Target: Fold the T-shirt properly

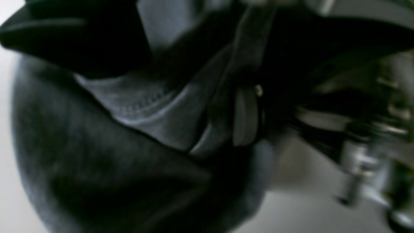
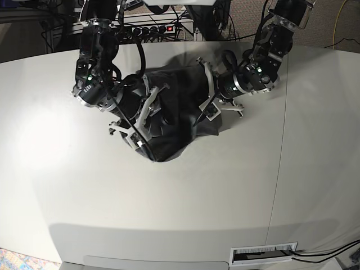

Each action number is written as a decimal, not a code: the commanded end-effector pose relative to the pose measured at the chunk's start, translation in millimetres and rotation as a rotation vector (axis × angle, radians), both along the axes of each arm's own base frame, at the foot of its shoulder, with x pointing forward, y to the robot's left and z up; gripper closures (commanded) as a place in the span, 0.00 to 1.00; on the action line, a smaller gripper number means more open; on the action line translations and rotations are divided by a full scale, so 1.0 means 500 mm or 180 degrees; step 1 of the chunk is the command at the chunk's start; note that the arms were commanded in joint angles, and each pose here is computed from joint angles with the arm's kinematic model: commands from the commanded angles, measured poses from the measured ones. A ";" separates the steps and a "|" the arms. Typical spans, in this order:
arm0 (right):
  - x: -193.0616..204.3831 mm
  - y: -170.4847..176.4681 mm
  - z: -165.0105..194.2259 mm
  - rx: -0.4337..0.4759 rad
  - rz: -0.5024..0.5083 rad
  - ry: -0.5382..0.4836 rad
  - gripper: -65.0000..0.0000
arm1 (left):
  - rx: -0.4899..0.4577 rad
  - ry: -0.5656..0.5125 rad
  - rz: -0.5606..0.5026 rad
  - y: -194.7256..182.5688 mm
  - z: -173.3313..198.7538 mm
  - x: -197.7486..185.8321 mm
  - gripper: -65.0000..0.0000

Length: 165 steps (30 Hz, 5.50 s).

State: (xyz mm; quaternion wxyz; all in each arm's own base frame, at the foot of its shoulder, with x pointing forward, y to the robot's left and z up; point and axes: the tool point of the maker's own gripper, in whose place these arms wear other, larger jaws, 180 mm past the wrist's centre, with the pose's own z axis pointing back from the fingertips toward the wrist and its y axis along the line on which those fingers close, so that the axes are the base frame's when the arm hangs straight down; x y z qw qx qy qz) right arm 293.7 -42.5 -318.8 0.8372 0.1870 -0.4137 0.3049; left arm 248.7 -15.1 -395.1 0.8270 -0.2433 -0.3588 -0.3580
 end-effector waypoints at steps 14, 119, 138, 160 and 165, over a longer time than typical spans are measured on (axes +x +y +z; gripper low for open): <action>-0.044 0.163 0.017 0.0196 0.0760 -0.0204 0.57 | 0.0132 -0.0123 -0.0015 0.008 0.005 0.011 1.00; 0.002 0.085 -0.022 -0.0127 0.0770 -0.0323 1.00 | -0.0233 -0.0333 0.0872 0.053 0.114 -0.107 1.00; 0.116 0.202 0.029 0.0053 0.0796 -0.0728 1.00 | 0.0773 -0.1068 0.1000 0.150 0.072 0.010 1.00; 0.151 0.178 0.009 -0.0398 0.0745 -0.0809 1.00 | 0.1127 -0.1232 0.2275 0.443 0.140 0.086 1.00; 0.197 0.139 0.045 -0.0412 0.0536 -0.0919 1.00 | 0.0336 -0.0888 0.1961 0.354 0.144 0.075 1.00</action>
